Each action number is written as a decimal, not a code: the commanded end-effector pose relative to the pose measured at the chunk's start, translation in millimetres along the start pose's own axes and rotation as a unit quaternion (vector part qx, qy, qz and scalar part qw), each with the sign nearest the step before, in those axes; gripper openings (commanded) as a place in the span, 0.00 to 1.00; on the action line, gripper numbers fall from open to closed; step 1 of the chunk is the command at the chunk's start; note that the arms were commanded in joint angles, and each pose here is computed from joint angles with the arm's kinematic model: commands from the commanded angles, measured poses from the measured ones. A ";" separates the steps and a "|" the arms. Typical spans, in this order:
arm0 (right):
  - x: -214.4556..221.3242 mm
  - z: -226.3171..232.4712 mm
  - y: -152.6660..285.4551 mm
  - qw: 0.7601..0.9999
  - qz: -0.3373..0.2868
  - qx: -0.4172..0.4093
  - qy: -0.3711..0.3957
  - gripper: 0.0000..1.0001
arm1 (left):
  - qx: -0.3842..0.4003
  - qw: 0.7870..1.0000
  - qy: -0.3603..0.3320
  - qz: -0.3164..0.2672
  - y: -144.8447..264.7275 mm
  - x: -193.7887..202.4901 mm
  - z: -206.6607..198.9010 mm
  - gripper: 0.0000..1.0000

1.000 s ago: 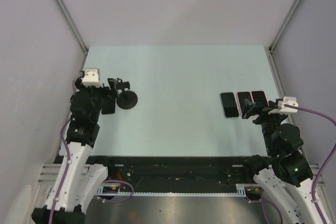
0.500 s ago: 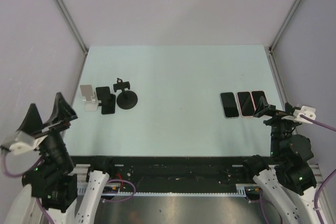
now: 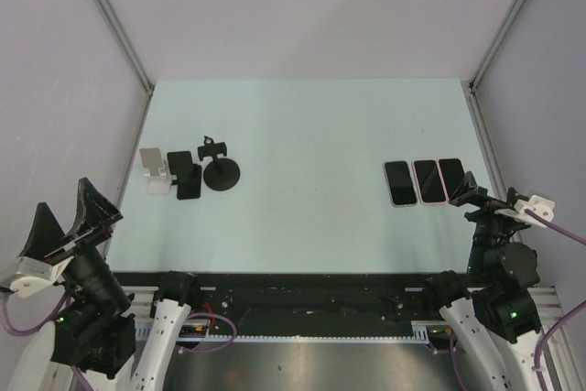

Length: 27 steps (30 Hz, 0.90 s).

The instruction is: Remove the phone from the phone stand

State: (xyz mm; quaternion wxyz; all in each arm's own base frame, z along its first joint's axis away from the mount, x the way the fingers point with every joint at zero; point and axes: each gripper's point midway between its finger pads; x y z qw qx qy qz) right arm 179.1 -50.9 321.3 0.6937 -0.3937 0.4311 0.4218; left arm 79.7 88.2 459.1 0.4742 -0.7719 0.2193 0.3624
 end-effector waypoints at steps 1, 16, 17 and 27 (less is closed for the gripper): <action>-9.8 1.9 -1.7 0.999 -0.026 -0.004 -0.017 1.00 | 0.005 0.999 -0.007 -0.036 3.8 -10.3 3.1 1.00; -9.3 2.4 -1.9 0.999 -0.031 -0.008 -0.021 1.00 | 0.032 0.998 -0.018 -0.045 0.5 -7.6 -9.3 1.00; -7.8 1.9 -2.4 0.999 -0.030 -0.006 -0.019 1.00 | 0.032 0.998 -0.018 -0.045 0.5 -7.6 -9.3 1.00; -8.9 2.8 -1.7 0.999 -0.032 -0.009 -0.022 1.00 | 0.045 0.998 -0.017 -0.039 -1.3 -2.5 -16.0 1.00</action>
Point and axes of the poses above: each gripper's point midway between its finger pads, its own y axis back along the fingers, its own z axis along the line the jaws close on, x = y × z, and after that the axes turned 8 degrees about -y, right-handed
